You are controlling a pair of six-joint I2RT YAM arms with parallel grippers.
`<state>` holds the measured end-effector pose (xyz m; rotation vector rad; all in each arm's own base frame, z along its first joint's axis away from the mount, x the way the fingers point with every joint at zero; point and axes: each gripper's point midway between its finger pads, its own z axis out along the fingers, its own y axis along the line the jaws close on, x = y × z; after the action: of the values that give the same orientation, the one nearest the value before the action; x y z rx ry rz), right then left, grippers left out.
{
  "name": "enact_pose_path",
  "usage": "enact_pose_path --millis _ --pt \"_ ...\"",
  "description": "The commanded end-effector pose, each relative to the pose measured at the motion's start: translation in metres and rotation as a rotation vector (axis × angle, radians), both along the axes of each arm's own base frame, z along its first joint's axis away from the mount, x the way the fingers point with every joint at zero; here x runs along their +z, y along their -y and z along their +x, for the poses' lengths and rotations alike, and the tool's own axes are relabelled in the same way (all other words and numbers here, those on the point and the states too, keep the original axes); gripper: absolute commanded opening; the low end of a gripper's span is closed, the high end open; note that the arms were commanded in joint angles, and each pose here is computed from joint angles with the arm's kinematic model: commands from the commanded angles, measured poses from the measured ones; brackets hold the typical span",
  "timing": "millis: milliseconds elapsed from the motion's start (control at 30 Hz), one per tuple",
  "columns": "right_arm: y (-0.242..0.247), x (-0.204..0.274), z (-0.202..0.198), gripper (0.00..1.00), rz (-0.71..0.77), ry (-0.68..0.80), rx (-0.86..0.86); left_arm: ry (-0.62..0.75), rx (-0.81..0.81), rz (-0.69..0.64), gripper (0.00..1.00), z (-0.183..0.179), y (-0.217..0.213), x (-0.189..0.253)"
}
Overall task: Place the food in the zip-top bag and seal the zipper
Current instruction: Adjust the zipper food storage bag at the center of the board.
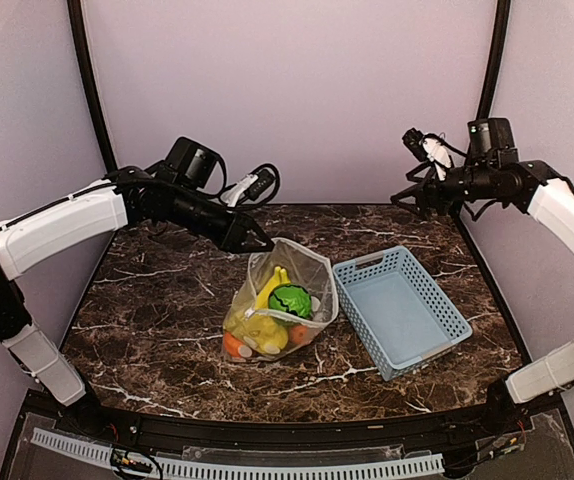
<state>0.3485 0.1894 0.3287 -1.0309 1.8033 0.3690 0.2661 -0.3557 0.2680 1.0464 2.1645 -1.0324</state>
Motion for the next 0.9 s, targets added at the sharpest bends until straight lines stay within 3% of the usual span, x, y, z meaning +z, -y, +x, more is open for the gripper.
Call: enact_pose_path --millis 0,100,267,600,867 --pt "-0.049 0.006 -0.075 0.75 0.123 -0.059 0.428 0.027 0.005 0.019 0.01 0.000 -0.004 0.008" --pt "-0.068 0.015 -0.115 0.70 0.177 -0.094 0.609 0.021 0.011 0.022 0.01 0.002 -0.002 0.005" --pt "-0.084 0.009 -0.128 0.61 0.181 -0.139 0.674 -0.014 0.021 0.002 0.01 0.005 0.004 -0.001" --pt "-0.135 -0.080 -0.173 0.53 -0.247 -0.043 0.819 -0.007 0.043 -0.022 0.01 0.010 0.007 0.000" --pt "-0.137 -0.123 -0.182 0.53 -0.487 0.022 0.869 -0.015 0.043 -0.020 0.01 0.010 0.007 -0.002"
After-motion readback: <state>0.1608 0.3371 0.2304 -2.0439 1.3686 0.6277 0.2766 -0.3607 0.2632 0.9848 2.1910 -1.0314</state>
